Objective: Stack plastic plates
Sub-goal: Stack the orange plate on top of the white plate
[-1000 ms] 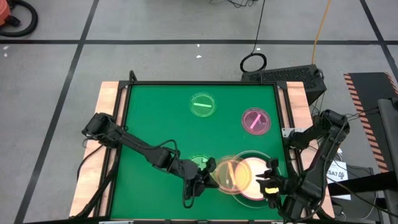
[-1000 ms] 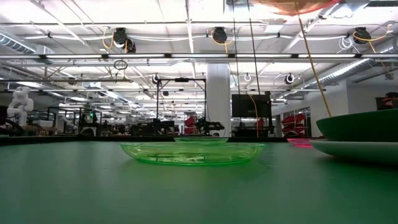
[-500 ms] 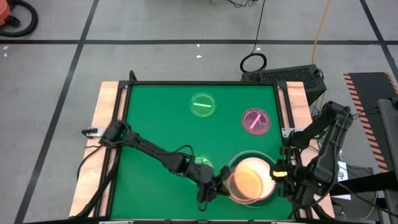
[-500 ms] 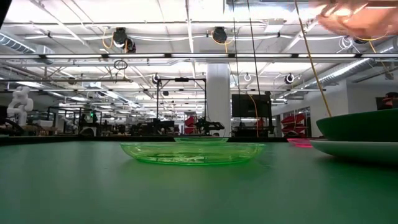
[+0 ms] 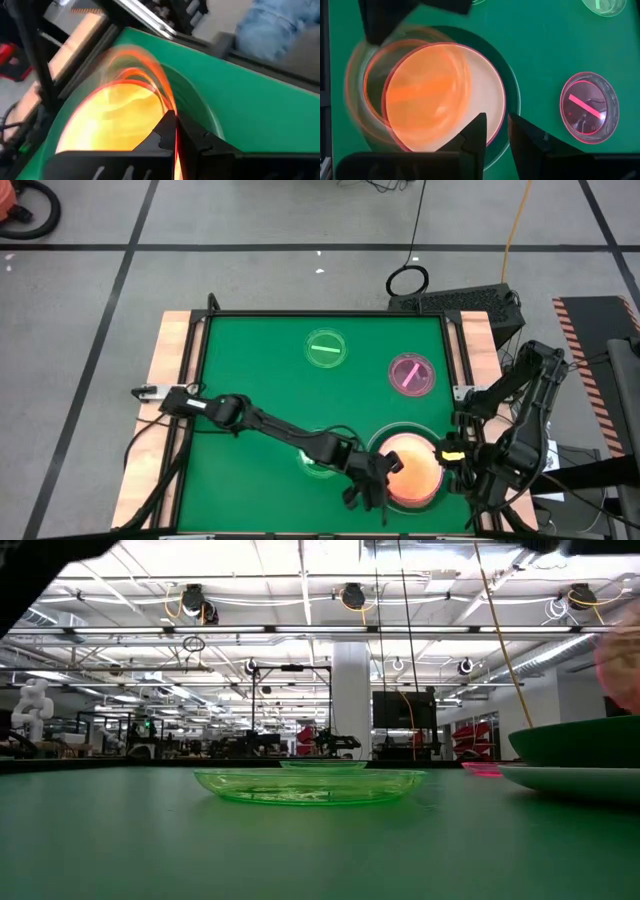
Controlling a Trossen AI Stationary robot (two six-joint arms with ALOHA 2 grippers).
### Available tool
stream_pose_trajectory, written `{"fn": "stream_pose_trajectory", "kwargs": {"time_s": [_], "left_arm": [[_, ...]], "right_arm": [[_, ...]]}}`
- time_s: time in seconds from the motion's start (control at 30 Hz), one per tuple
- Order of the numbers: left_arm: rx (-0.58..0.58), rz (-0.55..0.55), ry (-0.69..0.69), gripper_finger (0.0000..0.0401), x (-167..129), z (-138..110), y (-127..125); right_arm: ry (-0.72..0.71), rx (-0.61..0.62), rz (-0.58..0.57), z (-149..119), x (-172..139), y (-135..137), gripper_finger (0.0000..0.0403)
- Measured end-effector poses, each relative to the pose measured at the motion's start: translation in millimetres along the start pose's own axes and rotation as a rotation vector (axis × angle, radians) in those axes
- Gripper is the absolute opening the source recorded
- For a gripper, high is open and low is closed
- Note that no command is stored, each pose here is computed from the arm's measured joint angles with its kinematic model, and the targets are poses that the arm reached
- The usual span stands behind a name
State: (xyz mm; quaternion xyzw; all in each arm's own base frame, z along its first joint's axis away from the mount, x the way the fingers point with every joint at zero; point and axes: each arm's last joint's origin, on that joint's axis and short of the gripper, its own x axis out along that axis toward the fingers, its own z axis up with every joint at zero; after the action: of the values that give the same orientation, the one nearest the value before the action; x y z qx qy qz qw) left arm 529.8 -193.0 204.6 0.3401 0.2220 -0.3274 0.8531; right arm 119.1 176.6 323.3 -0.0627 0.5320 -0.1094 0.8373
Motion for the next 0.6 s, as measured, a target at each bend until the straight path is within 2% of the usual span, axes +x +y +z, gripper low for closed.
{"fn": "stream_pose_trajectory", "kwargs": {"time_s": [0.2,0.4,0.6], "left_arm": [[-0.05,-0.001,0.037,0.0003,17.8,-23.5,4.5],[-0.124,0.022,0.043,0.0008,14.1,-27.5,13.6],[-0.129,0.046,0.027,0.0062,14.8,-24.0,13.5]], "right_arm": [[0.001,0.002,0.006,0.1,0.0,0.6,0.0075],[0.0,0.001,0.007,0.2,0.1,0.8,0.0075],[-0.001,0.002,0.008,0.3,0.1,0.9,0.0075]]}}
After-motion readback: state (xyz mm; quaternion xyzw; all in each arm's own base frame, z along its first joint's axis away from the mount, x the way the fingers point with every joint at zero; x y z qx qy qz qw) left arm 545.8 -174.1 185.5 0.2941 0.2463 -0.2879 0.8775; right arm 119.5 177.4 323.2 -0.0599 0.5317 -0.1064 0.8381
